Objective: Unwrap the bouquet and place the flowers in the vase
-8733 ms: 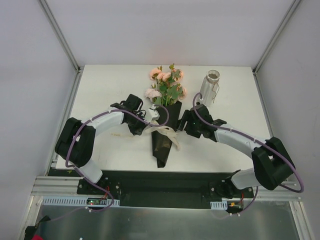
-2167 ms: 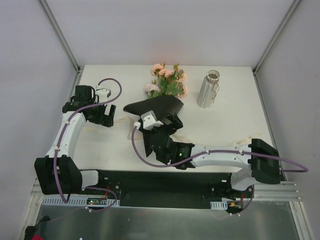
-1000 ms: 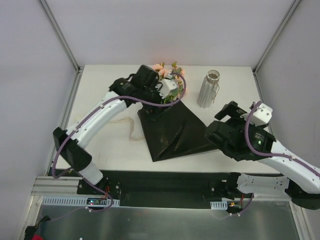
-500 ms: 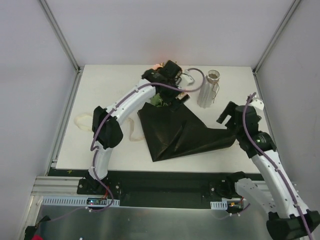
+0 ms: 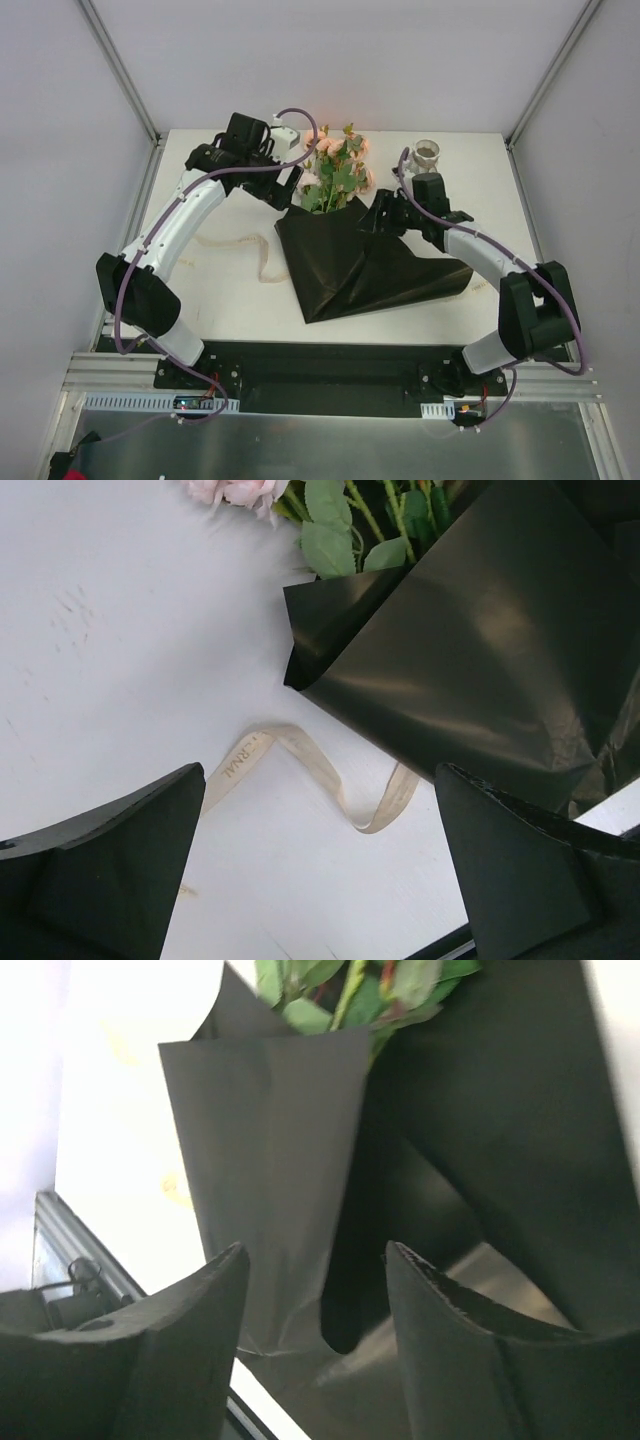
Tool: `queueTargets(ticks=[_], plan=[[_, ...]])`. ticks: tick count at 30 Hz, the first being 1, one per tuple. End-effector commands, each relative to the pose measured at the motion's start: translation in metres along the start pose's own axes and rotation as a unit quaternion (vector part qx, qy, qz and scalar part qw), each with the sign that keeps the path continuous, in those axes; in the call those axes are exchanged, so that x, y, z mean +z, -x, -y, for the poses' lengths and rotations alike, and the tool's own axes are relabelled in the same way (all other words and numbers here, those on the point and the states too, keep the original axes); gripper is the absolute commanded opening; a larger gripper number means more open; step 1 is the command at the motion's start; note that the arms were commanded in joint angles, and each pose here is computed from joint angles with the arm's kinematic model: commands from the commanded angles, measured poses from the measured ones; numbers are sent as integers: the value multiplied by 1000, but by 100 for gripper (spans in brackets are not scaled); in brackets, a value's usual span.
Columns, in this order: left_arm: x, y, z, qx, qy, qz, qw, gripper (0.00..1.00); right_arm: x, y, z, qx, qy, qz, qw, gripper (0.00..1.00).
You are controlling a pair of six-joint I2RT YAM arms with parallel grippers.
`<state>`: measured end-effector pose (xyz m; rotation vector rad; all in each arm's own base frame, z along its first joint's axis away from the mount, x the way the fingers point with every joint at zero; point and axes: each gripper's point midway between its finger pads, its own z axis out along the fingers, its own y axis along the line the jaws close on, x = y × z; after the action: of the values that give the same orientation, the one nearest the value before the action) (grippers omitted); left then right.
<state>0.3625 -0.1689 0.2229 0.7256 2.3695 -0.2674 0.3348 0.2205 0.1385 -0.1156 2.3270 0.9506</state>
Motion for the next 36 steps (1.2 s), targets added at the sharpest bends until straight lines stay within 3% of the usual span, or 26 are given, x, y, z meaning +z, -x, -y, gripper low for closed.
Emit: queueTargets(ticks=[1,14,15,19,22,26,30,36], plan=[[-6,7,5,-3,-5,25,1000,99,12,14,-44,-54,82,14,995,58],[-22,15,8,12,-11,41,999,99,32,-18,-11,-79,11,-21,997,56],[-24,14,8,13,-11,43,999,99,32,-18,-13,-80,15,-21,997,53],[-27,15,6,14,-5,45,999,99,36,-23,-19,-81,20,-30,996,18],[-34,18,6,16,-1,53,998,99,40,-28,-25,-82,25,-38,996,11],[-48,23,1,17,16,63,998,99,39,-23,-57,-96,49,-25,994,1],[-60,31,-13,12,59,72,996,99,31,-10,-115,-144,85,-2,986,1],[-72,33,-54,-48,162,76,983,99,42,-44,-205,-220,144,-40,964,1]])
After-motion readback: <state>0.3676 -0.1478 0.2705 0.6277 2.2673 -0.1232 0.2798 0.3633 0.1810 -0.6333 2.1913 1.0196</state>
